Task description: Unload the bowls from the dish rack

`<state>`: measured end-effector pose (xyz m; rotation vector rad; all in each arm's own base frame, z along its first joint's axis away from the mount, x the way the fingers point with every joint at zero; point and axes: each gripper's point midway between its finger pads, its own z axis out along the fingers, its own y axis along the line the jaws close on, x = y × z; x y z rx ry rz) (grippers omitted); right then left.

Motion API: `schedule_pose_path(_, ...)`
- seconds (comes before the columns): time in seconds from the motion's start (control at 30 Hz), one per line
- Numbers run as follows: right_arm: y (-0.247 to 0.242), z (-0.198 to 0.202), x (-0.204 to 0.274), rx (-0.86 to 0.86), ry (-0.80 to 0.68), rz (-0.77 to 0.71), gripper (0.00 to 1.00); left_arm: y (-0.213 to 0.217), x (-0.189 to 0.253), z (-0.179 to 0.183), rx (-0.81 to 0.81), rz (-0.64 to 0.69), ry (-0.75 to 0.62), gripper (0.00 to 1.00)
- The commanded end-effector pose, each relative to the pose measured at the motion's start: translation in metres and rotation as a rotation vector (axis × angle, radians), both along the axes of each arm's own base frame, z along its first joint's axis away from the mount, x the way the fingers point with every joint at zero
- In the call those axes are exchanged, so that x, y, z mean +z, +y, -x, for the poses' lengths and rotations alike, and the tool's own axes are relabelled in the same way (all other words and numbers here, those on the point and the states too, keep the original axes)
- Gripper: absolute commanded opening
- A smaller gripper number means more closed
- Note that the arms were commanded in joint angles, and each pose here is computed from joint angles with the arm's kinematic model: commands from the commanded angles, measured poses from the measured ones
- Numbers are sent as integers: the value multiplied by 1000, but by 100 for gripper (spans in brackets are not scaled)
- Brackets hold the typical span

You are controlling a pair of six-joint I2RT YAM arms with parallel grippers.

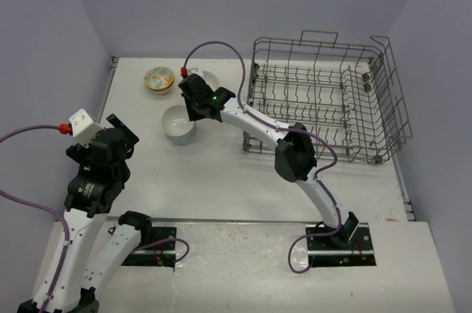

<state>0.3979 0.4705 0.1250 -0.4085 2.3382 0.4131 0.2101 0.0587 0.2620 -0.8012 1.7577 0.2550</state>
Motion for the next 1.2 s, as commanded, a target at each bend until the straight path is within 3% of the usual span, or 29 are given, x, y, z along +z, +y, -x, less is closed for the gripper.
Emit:
schedule_pose_path(0.0,12,2,32,9,-49,-67,27,1,5,-5,3,-6,-25,100)
schedule_pose_path(0.1,11,2,33,7,-50,-65,39,1,5,-5,4,-8,-26,100)
schedule_pose_path(0.33,-5,4,55,-4,-78,-54,43,-1,4,-8,-8,-10,-18,100)
schedule_pose_path(0.6,-43,27,163,17,-207,-143,60,-1,6,-11,-25,-33,-6,100)
schedule_pose_path(0.67,-65,32,188,-3,-250,-148,75,-3,8,-15,-36,-46,4,100)
schedule_pose_path(0.7,-81,37,179,-13,-236,-116,81,-3,9,-17,-41,-54,13,100)
schedule_pose_path(0.73,-107,48,220,-27,-294,-172,94,-3,15,-18,-43,-62,12,100)
schedule_pose_path(0.77,-133,46,229,-63,-315,-178,99,-4,12,-23,-47,-71,45,100)
schedule_pose_path(0.8,-156,52,204,-82,-287,-131,99,-6,13,-27,-65,-82,61,100)
schedule_pose_path(0.83,-193,69,248,-115,-376,-208,99,-9,22,-30,-78,-79,51,100)
schedule_pose_path(0.9,-256,72,224,-222,-379,-145,99,-17,22,-41,-129,-87,86,100)
schedule_pose_path(0.97,-327,99,253,-354,-494,-166,99,-26,30,-52,-180,-82,69,100)
schedule_pose_path(1.0,-356,107,235,-439,-505,-100,99,-29,31,-55,-220,-112,79,100)
schedule_pose_path(1.17,-459,186,237,-672,-620,-31,99,-37,32,-62,-275,-119,115,100)
